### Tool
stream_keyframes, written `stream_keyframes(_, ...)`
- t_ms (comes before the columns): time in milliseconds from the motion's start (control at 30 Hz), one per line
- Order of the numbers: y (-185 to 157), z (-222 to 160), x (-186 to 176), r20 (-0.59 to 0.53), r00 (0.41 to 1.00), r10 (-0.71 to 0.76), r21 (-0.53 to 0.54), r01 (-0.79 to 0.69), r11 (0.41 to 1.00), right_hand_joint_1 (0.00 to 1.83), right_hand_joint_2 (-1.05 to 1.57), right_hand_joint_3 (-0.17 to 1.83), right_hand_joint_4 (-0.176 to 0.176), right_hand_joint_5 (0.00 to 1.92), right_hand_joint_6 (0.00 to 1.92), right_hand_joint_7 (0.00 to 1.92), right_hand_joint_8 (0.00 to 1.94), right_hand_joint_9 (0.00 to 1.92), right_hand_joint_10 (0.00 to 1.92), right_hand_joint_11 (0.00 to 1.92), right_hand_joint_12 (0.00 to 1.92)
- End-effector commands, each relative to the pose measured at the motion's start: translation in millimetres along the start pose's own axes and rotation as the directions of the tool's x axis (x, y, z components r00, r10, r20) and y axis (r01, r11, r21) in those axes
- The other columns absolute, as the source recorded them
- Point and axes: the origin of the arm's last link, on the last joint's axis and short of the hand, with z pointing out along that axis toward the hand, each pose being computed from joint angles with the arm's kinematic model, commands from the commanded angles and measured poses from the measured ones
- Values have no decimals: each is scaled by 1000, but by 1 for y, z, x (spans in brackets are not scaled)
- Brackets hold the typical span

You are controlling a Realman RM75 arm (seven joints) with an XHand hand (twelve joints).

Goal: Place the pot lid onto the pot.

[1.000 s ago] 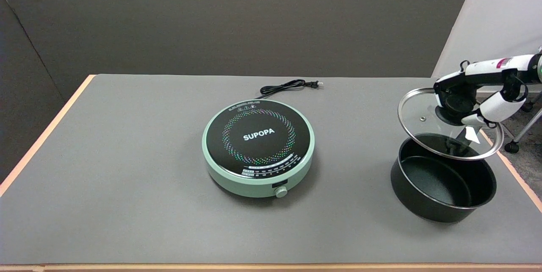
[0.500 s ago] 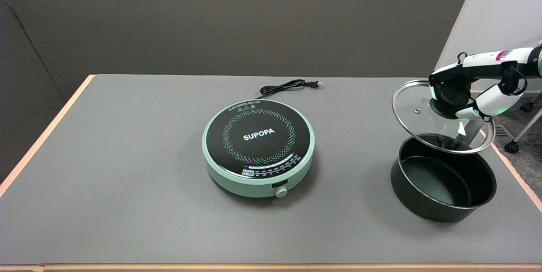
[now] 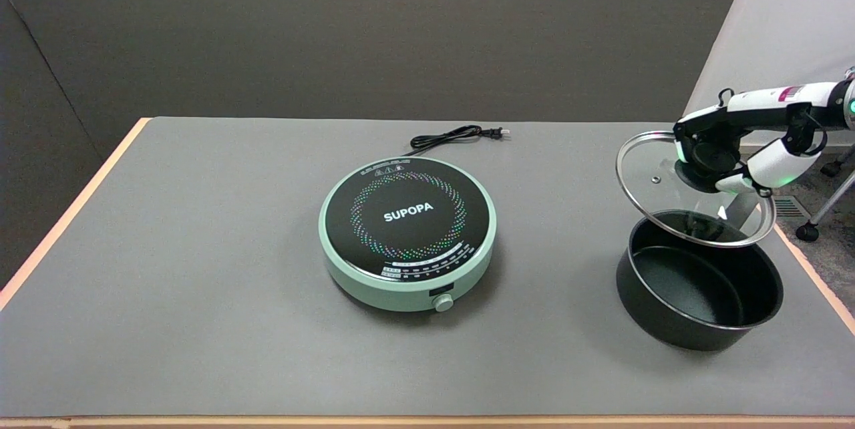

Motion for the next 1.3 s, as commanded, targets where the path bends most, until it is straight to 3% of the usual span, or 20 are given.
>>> stream_keyframes(33,1,3,-6,14,1000,14,5,-14,1000,1286,1033,621,176,352,1716,623,1736,412,1921,39,1753)
stream_keyframes(700,-11,8,3,-28,999,24,70,-22,997,1296,997,664,176,369,1721,650,1716,464,1921,115,1757)
stream_keyframes(1300,-25,43,0,54,993,-103,-6,103,995,1295,997,667,176,366,1728,649,1720,462,1921,96,1771)
